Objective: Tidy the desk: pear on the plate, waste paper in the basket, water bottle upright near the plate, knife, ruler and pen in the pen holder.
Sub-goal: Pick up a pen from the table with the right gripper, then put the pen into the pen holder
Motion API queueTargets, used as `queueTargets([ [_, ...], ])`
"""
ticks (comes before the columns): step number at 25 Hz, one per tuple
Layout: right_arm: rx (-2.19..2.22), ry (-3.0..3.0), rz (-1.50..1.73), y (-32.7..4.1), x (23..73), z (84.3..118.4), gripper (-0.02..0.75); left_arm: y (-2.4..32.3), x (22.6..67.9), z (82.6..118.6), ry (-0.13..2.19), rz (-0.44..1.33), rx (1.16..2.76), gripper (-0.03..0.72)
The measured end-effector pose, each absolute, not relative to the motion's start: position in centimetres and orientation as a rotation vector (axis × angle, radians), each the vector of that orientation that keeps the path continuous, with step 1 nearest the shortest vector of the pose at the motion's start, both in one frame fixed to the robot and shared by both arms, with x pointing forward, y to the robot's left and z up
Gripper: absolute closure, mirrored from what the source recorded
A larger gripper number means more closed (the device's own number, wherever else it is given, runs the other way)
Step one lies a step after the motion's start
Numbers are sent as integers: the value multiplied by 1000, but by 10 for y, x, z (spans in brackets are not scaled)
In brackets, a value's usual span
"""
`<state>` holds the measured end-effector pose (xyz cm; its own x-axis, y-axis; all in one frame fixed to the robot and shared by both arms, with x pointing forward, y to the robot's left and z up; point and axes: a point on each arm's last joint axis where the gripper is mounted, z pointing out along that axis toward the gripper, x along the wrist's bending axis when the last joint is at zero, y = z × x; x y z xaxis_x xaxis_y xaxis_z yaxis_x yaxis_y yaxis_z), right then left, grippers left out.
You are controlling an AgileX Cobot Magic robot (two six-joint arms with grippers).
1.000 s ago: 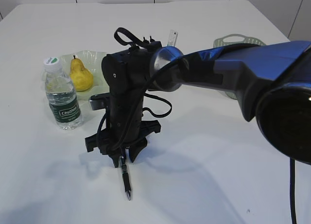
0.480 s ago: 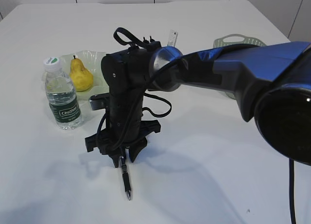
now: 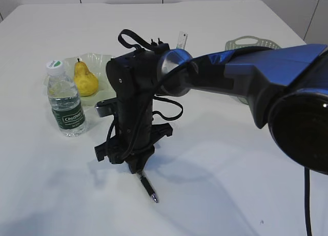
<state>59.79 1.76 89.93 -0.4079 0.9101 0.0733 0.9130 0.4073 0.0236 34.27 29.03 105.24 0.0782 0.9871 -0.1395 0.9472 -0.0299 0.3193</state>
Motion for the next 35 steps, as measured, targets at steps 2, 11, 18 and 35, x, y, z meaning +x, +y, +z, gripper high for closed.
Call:
queueTargets([
  [2,-1673,-2603,-69,16,597,900,631,290,343,1052,1925,171,2036,449],
  [11,-1652,-2660,-217,28,613,933,634,290,343,1052,1925,171,2036,449],
  [18,-1620,-2761,-398,33,625,972,635,290,343,1052,1925,171,2036,449],
  [35,-1561,-3102,-812,-8,606,1121,636,291,347,1054,1906,224,2008,449],
])
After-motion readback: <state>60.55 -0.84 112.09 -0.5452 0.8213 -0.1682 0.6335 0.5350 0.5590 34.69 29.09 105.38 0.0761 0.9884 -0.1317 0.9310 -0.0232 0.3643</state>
